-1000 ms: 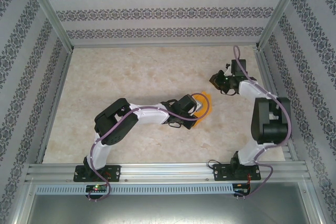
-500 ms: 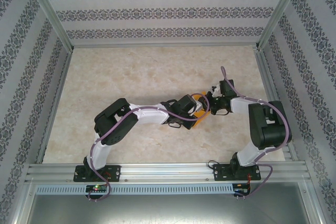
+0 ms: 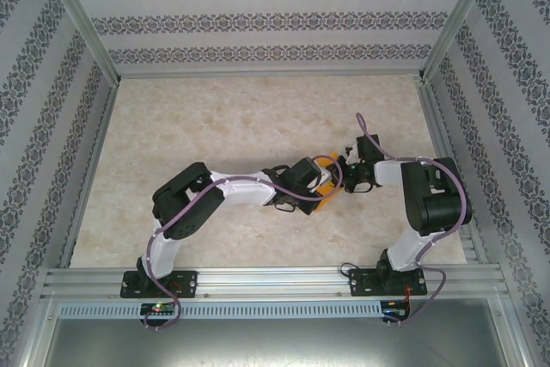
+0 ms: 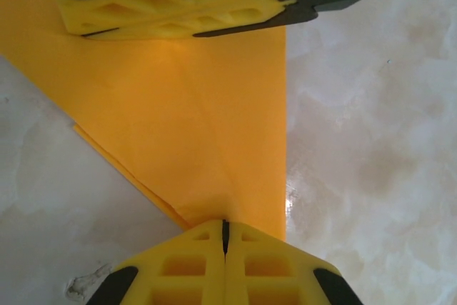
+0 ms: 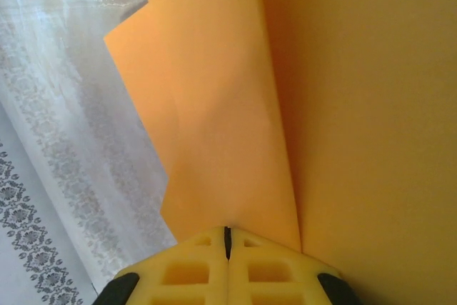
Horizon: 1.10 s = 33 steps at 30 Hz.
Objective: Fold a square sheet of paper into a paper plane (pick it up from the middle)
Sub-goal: Fourth fold the wing at the center of the table.
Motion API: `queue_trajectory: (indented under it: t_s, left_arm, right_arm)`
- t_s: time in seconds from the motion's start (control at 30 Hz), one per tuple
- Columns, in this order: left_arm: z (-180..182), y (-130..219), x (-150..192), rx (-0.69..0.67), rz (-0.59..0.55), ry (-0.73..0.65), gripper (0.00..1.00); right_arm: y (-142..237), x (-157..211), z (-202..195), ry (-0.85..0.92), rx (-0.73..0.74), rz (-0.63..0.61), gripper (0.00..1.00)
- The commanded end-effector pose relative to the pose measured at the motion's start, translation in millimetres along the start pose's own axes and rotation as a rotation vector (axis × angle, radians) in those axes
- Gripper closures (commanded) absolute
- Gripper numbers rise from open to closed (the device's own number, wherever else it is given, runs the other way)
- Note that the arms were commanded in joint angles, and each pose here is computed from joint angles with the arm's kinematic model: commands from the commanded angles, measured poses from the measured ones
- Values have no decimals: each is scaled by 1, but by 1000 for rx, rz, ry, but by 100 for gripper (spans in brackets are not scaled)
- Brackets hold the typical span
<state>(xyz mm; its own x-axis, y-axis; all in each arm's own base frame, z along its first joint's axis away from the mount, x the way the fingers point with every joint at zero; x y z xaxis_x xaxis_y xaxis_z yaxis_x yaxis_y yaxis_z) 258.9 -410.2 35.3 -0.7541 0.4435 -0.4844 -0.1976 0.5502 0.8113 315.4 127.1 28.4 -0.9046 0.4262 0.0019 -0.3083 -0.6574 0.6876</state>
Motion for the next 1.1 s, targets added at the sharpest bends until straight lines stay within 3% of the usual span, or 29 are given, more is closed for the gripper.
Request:
queue_trajectory:
  t_s: [0.0, 0.73, 0.93, 1.07]
  left_arm:
    - [18, -4, 110, -118, 371, -16, 93]
    - [12, 17, 155, -216, 430, -53, 94]
    - [6, 41, 113, -144, 298, 34, 94]
    - [-16, 57, 68, 14, 175, 80, 95]
  right_arm:
    - [-7, 6, -39, -21, 153, -18, 95]
    - [-17, 8, -52, -15, 181, -8, 96]
    - [-17, 13, -49, 5, 169, 17, 97]
    - [-19, 15, -49, 10, 166, 29, 97]
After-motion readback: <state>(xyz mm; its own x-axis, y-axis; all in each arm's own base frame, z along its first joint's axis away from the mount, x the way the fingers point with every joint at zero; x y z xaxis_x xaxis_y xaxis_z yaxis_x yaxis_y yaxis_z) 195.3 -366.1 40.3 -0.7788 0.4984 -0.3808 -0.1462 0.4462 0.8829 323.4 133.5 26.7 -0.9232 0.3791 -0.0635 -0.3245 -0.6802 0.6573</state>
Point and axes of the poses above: each hand's point on the last joint's axis, 136 mm out from that joint toward the fingers, its own y axis back along the fingers, its own z axis along the line the jaws close on, x = y × z, the point moved 2 cm from there along y, back along the fingers, and after that the axes turned 5 degrees about y, right-handed, at the moved point
